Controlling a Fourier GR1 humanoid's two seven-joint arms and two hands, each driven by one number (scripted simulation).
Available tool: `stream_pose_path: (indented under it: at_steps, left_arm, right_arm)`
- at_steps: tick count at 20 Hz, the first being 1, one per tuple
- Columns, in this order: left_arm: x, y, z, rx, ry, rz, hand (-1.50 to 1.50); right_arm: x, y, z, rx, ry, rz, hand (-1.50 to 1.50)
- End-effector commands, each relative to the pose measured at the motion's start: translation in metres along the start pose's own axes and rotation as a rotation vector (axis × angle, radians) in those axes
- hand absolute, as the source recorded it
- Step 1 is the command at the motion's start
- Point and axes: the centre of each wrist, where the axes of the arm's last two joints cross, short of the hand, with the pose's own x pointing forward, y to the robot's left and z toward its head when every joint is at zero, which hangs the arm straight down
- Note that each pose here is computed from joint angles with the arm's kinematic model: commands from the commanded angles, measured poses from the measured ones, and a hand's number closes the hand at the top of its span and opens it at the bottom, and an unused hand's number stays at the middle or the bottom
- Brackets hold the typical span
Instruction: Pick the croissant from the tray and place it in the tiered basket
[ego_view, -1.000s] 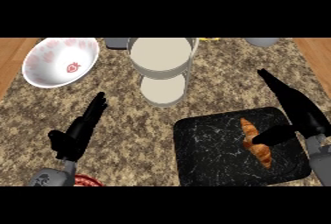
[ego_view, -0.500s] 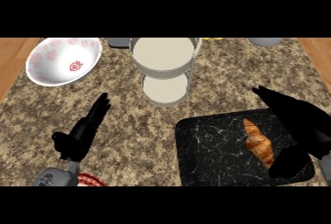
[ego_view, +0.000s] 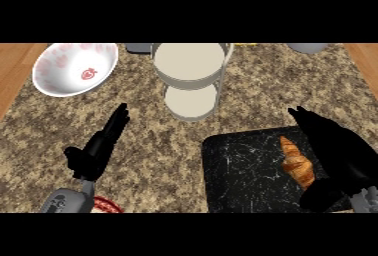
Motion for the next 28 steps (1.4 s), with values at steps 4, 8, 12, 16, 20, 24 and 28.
stream_pose_path:
  at_steps: [4, 8, 12, 16, 20, 24, 28]
  left_arm:
    - [-0.003, -0.003, 0.000, 0.001, -0.011, 0.001, 0.00]
    - [-0.021, -0.004, -0.006, -0.019, 0.000, 0.014, 0.00]
    - [-0.009, -0.003, -0.007, -0.002, -0.012, -0.002, 0.00]
    - [-0.006, 0.010, -0.001, -0.003, -0.015, -0.015, 0.00]
    - [-0.014, 0.015, 0.003, -0.008, -0.018, -0.007, 0.00]
    - [-0.011, 0.000, -0.012, -0.011, 0.012, -0.002, 0.00]
    - [0.002, 0.003, -0.013, -0.009, 0.002, -0.007, 0.00]
  right_arm:
    - [-0.005, 0.039, -0.022, 0.086, 0.210, 0.074, -1.50]
    - [0.005, 0.053, -0.032, 0.082, 0.187, 0.015, -1.50]
    - [-0.013, 0.062, -0.027, 0.076, 0.176, 0.013, -1.50]
    - [-0.020, 0.085, -0.031, 0.072, 0.250, 0.022, -1.50]
    - [-0.027, 0.070, -0.039, 0.091, 0.259, 0.013, -1.50]
    - [-0.042, 0.085, -0.055, 0.107, 0.231, -0.003, -1.50]
    - [-0.054, 0.095, -0.062, 0.131, 0.249, 0.009, -1.50]
